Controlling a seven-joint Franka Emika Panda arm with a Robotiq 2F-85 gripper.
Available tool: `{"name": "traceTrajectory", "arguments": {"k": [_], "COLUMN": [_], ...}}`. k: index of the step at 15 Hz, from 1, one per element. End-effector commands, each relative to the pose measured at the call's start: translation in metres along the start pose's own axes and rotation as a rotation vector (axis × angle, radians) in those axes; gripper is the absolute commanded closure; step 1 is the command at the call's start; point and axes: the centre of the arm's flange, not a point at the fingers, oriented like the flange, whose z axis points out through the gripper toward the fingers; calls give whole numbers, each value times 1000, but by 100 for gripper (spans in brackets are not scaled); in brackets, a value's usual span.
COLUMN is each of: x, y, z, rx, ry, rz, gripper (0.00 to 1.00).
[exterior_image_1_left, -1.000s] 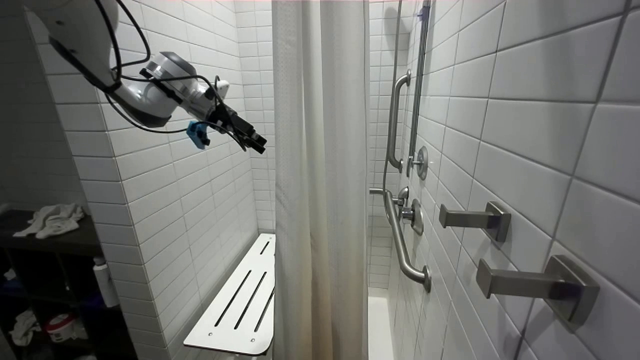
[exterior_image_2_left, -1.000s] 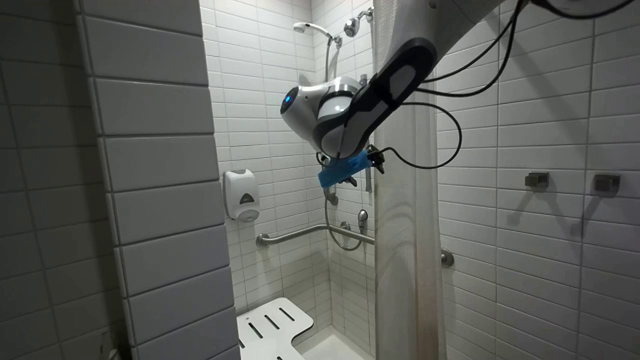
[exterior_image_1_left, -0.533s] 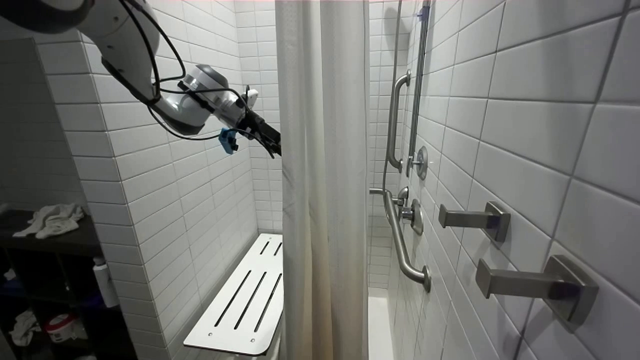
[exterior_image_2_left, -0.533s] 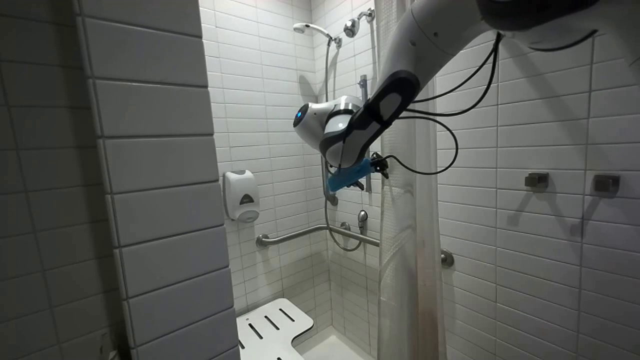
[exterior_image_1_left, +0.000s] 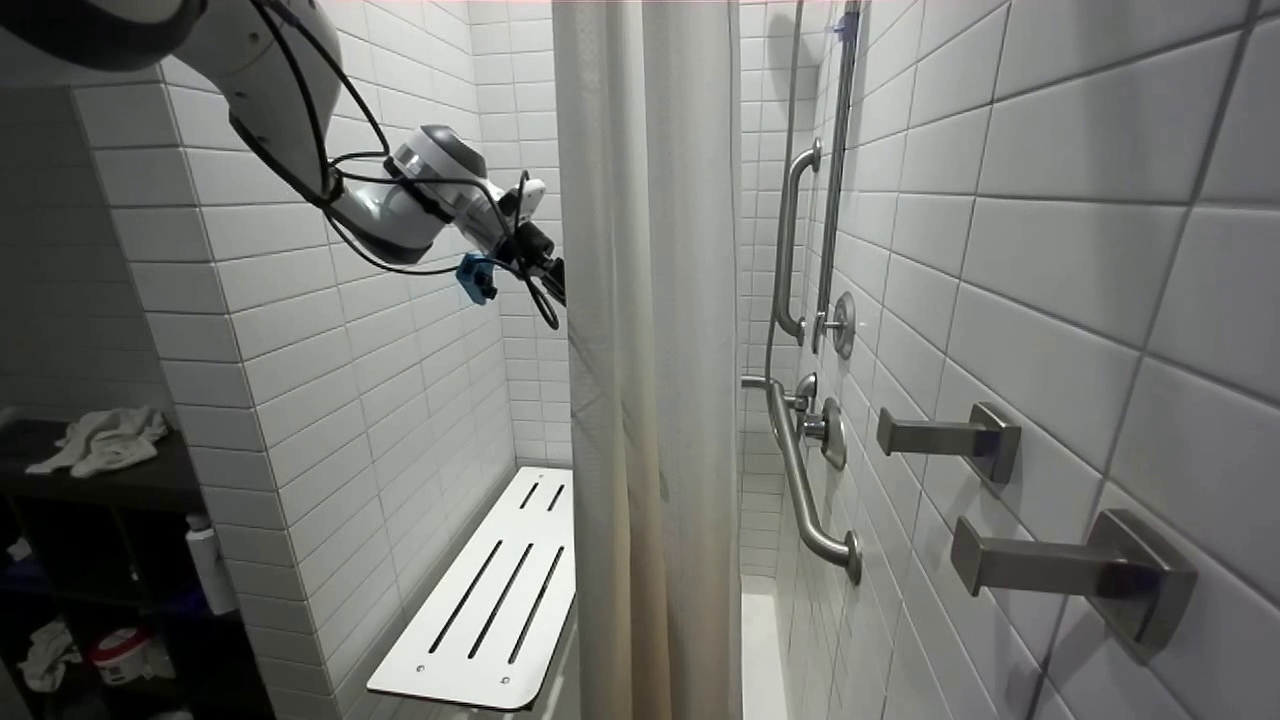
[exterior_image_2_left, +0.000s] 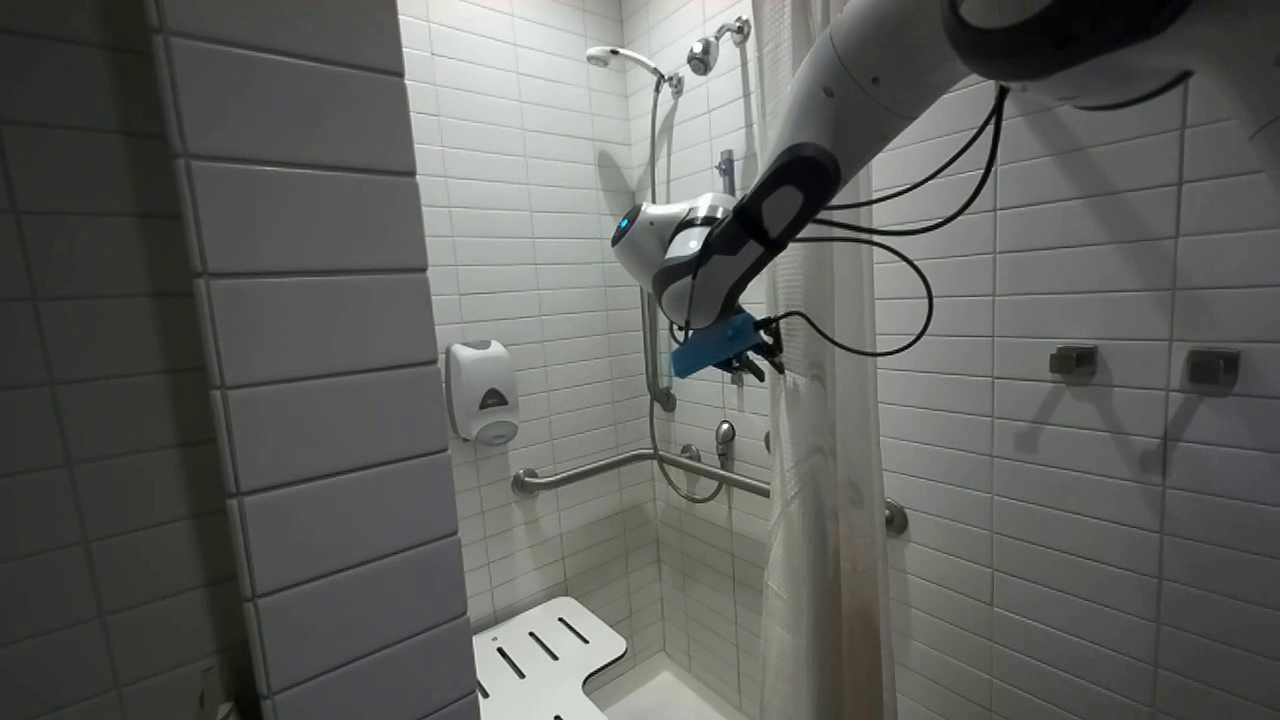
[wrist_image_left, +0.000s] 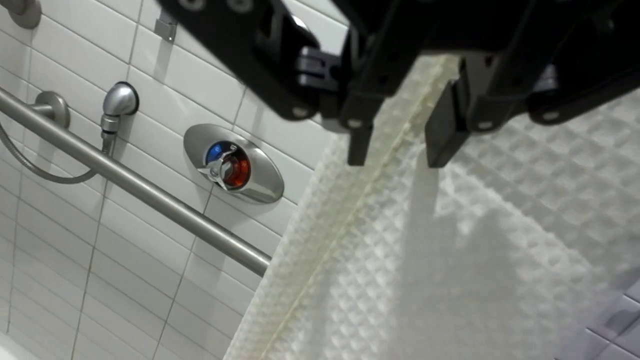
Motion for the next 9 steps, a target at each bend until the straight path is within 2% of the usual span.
{"name": "traceTrajectory", "arguments": {"k": [1, 2, 6, 9], "x": [-20, -28, -57, -87], "y": [17, 21, 32, 45], "z": [-2, -2, -13, -36], "rx": [-5, -11, -19, -10], "ry": [-12, -9, -12, 13], "rz": [-6, -11, -29, -43], "gripper": [96, 100, 100, 100]}}
